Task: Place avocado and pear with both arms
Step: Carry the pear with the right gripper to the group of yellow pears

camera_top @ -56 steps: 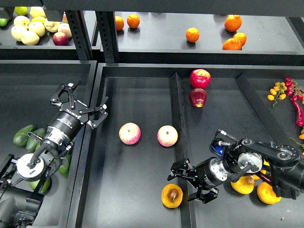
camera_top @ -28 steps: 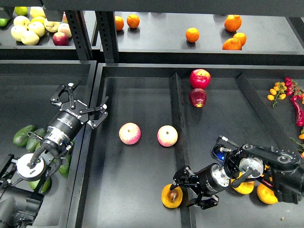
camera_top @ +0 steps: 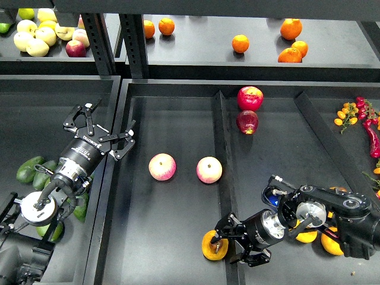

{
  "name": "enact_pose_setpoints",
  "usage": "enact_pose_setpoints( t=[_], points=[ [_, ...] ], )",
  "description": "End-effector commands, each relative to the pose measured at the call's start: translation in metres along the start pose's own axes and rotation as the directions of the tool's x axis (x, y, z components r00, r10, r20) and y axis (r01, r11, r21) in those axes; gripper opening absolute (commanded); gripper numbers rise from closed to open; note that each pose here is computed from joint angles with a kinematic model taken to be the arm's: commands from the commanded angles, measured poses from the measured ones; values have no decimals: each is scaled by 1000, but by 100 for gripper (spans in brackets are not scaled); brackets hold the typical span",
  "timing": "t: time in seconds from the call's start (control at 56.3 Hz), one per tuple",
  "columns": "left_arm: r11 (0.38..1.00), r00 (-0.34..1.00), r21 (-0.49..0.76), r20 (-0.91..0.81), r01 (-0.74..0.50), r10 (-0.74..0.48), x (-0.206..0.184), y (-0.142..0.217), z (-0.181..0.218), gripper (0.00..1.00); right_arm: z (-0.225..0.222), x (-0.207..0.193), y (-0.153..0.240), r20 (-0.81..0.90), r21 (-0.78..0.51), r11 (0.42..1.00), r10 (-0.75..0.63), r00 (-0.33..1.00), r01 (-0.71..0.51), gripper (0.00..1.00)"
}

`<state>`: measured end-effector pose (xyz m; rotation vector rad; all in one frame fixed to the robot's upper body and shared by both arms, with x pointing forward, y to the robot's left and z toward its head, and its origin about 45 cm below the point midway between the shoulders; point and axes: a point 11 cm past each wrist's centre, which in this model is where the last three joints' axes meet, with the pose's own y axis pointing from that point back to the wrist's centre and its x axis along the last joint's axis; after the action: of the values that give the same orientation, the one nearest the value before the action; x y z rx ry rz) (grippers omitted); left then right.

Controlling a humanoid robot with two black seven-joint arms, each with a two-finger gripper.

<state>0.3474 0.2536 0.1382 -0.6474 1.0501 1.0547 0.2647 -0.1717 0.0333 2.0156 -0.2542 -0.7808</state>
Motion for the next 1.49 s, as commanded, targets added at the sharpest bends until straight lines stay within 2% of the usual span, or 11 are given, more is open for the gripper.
enact_pose_setpoints(
  t=[0.0,0.107,0.195,0.444,0.906,1.226,1.332,1.386,1.474],
  points=[
    [1000,1000,1,0,-1,1,0,0,0,99,-2,0,-3,20,10,1000,-5,1000,5,48],
    [1000,1000,1,0,-1,1,0,0,0,99,-6,-3,-2,63,42,999,-30,998,27,30],
    [1000,1000,1,0,-1,1,0,0,0,99,-9,-4,-3,83,60,998,-42,996,37,20],
    [1000,1000,1,0,-1,1,0,0,0,99,-17,1,3,99,84,996,-36,994,27,6],
    [1000,1000,1,0,-1,1,0,0,0,99,-52,10,25,93,156,988,-21,995,7,3],
    [1000,1000,7,0,-2,2,1,0,-2,99,-78,31,75,84,214,975,43,996,-60,3],
    [1000,1000,7,0,-2,2,1,0,-2,99,-74,43,95,79,196,975,91,993,-105,3],
    [1000,1000,9,0,-2,2,1,0,-2,99,-57,59,117,103,159,974,147,984,-162,3],
    [1000,1000,10,0,-2,2,1,0,-2,99,-44,64,121,123,134,975,161,979,-177,4]
  ],
)
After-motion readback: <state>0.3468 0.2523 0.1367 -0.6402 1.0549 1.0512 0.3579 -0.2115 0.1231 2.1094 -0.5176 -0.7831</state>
